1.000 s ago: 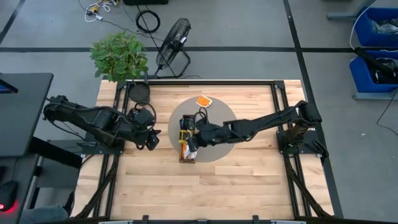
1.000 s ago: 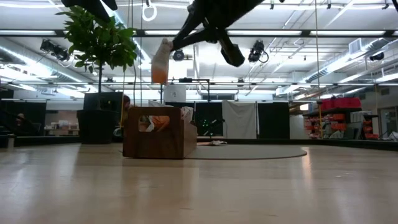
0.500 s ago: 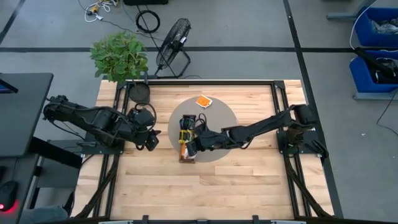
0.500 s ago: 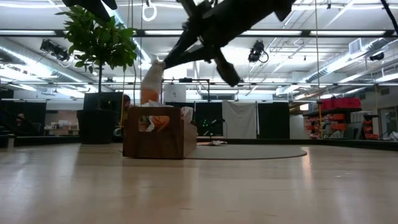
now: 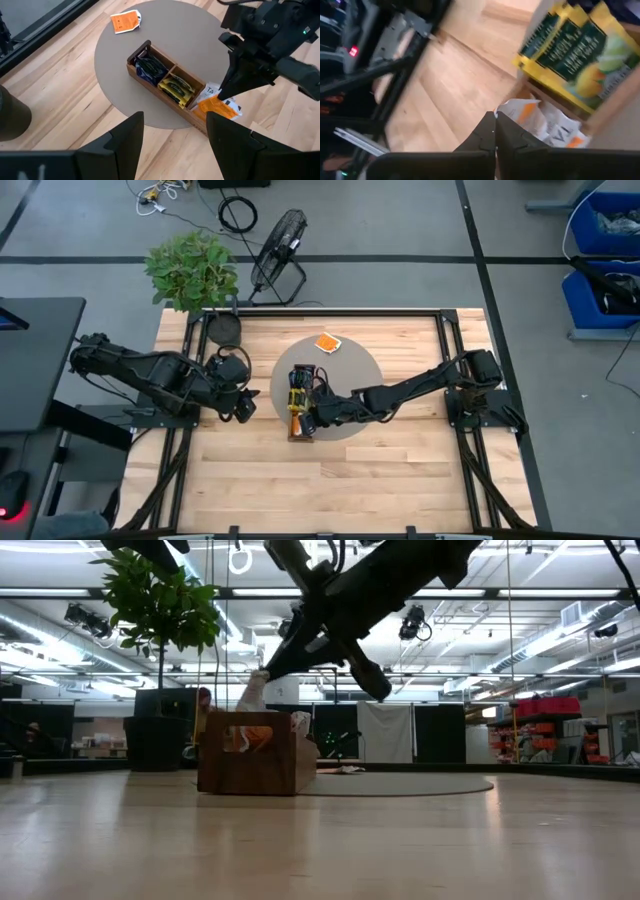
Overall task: Pick & Place Tea
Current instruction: Put the white tea bag into the bottom section of the wooden organizer
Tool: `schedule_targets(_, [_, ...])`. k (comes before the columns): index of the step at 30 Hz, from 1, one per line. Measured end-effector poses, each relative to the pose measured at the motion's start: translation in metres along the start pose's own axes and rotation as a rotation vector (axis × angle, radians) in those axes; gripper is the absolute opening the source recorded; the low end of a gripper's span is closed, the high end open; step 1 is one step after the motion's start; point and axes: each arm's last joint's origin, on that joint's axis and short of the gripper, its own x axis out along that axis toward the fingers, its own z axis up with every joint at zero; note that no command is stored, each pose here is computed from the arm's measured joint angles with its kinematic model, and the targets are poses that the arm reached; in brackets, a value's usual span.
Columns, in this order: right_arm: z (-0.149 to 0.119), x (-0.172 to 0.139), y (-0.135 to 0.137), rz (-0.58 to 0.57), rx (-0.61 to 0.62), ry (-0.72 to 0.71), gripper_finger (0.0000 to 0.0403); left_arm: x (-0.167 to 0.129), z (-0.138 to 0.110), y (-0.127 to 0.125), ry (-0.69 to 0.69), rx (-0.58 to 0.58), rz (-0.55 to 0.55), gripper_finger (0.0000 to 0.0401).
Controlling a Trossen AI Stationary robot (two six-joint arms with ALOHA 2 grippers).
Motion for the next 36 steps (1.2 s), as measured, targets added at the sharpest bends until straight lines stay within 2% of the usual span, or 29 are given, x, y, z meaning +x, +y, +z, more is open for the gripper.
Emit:
schedule_targets(7, [-0.004, 0.000, -0.009, -0.079, -0.029, 0.055, 0.0000, 0.000, 0.000, 0.000, -0.001, -0.001, -0.002, 0.0220])
schedule_targets(17, [-0.001, 0.001, -0.007, -0.050, -0.072, 0.057, 0.0000, 0.000, 0.000, 0.000, -0.003, -0.003, -0.004, 0.0220])
schedule_targets(29, [0.014, 0.004, -0.016, -0.064, 0.002, 0.061, 0.0000, 0.000, 0.001, -0.001, -0.004, -0.002, -0.016, 0.0220])
schedule_targets(36, [0.009, 0.003, -0.018, -0.090, -0.025, 0.095, 0.0000, 0.000, 0.001, -0.001, -0.005, -0.002, -0.016, 0.0220])
